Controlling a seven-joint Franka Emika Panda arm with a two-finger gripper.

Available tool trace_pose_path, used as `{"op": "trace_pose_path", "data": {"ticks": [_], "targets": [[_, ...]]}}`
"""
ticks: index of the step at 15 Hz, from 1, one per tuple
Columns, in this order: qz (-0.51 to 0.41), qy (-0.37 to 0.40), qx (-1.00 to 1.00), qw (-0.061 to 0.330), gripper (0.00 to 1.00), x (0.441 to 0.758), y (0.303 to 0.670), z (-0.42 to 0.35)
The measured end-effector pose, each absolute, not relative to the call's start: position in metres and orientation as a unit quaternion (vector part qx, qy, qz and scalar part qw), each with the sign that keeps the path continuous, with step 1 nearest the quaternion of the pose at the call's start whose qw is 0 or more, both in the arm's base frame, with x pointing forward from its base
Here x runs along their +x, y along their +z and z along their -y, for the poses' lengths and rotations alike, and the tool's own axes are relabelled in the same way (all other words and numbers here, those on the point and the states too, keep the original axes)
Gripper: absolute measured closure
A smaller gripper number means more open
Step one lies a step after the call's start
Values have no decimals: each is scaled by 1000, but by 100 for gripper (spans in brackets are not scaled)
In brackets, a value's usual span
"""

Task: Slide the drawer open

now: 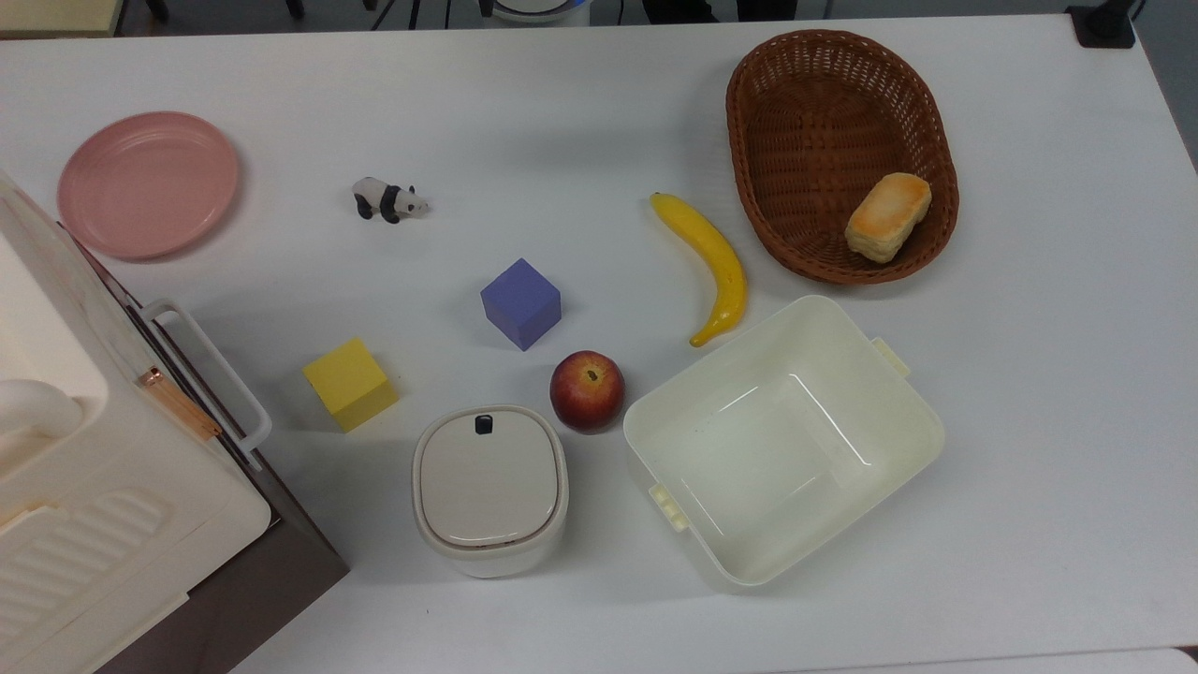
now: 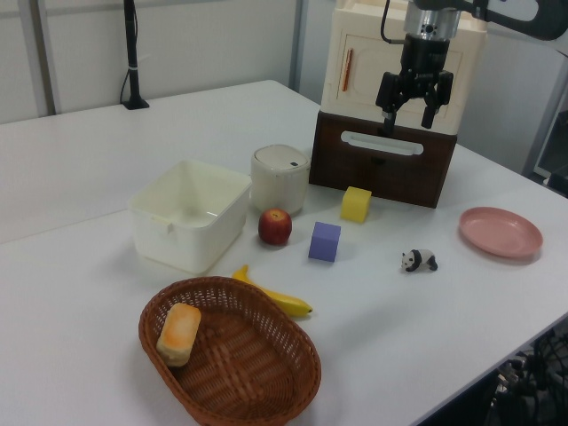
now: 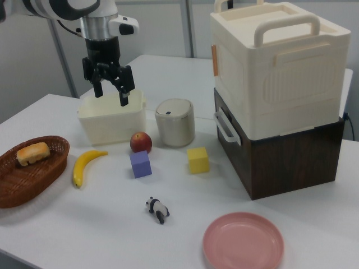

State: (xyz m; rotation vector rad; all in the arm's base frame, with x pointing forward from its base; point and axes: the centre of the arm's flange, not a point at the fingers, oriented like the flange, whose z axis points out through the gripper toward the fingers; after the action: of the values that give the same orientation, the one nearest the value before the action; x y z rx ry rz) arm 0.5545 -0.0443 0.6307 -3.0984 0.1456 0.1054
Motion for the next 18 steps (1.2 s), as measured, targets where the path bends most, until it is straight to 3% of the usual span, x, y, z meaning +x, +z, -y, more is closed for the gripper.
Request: {"op": "trace_pose_path", "data": {"ticks": [18], "targets": [[-41, 46, -998, 19, 0, 555, 619, 37]]}}
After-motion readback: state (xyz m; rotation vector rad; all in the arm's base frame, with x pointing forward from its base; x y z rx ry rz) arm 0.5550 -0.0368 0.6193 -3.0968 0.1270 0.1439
